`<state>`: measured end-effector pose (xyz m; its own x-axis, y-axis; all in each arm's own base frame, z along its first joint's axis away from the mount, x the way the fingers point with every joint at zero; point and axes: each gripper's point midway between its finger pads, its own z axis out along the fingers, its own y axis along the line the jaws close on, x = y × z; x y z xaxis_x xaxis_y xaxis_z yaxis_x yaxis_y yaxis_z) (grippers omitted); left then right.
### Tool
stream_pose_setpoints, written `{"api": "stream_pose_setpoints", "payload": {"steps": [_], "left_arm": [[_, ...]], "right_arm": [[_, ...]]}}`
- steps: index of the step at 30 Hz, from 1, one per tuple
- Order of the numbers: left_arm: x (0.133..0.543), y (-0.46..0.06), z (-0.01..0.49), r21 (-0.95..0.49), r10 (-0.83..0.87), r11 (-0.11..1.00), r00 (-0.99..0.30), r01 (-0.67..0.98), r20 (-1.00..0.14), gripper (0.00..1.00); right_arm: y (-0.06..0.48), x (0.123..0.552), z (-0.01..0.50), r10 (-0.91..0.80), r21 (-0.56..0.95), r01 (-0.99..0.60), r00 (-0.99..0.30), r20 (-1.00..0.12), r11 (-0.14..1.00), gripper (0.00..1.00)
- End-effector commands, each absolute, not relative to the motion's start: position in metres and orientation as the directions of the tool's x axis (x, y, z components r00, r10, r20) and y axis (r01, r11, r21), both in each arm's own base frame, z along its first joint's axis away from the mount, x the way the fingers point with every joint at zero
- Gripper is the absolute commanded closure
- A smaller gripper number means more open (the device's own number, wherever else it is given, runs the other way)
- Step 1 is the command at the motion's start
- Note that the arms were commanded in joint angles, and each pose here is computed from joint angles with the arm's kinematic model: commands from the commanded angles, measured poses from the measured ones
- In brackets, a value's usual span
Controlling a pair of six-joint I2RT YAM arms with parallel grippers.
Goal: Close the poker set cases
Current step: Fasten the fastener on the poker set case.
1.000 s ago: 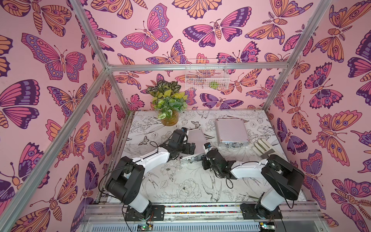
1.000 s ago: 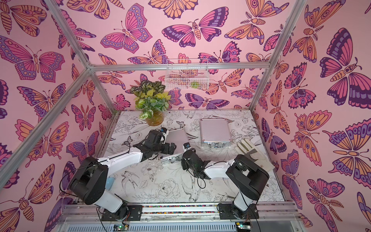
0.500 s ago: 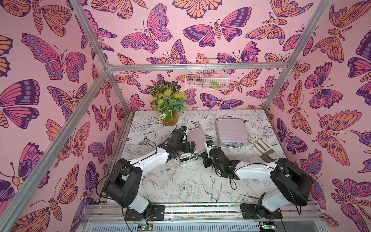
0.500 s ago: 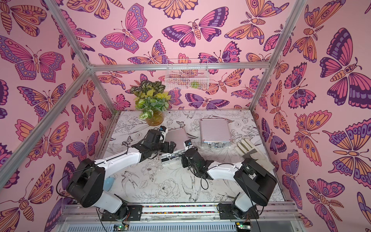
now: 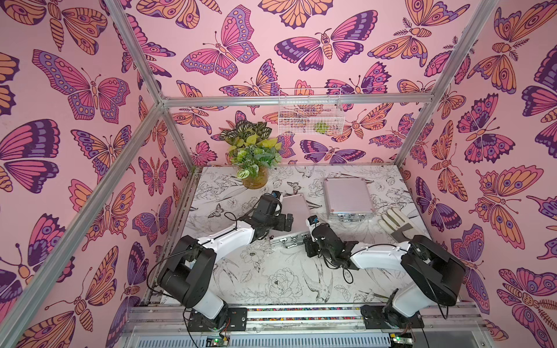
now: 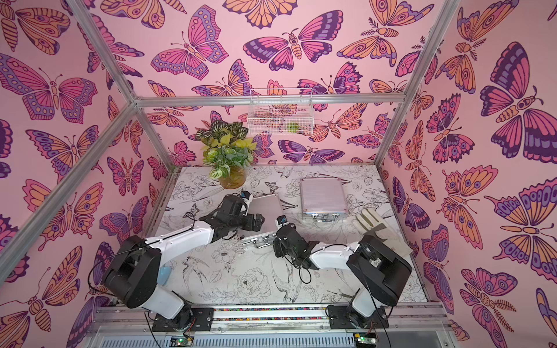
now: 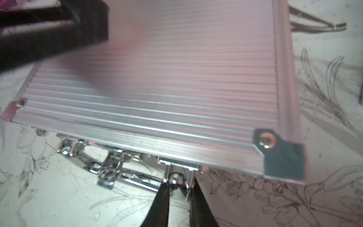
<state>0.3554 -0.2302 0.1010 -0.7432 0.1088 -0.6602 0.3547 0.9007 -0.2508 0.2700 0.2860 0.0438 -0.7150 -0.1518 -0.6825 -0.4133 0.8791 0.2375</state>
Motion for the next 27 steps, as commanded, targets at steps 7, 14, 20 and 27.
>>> {"api": "stream_pose_setpoints", "payload": {"steps": [7, 14, 20, 27], "left_arm": [[0.349, -0.225, 0.081, -0.239, 0.125, 0.913, -0.785, 0.330, -0.606, 0.00], [0.348, -0.223, 0.066, -0.235, 0.127, 0.919, -0.803, 0.316, -0.582, 0.00], [0.340, -0.218, 0.039, -0.247, 0.114, 0.926, -0.835, 0.286, -0.539, 0.00], [0.329, -0.210, 0.020, -0.265, 0.074, 0.935, -0.861, 0.234, -0.503, 0.00]], "right_arm": [[0.283, 0.254, 0.024, -0.191, 0.233, -0.373, -0.808, -0.557, 0.898, 0.93], [0.287, 0.253, 0.023, -0.236, 0.215, -0.411, -0.798, -0.554, 0.886, 0.85], [0.284, 0.253, 0.049, -0.392, 0.102, -0.561, -0.685, -0.615, 0.821, 0.76], [0.285, 0.256, 0.096, -0.530, -0.053, -0.711, -0.469, -0.707, 0.701, 0.65]]}}
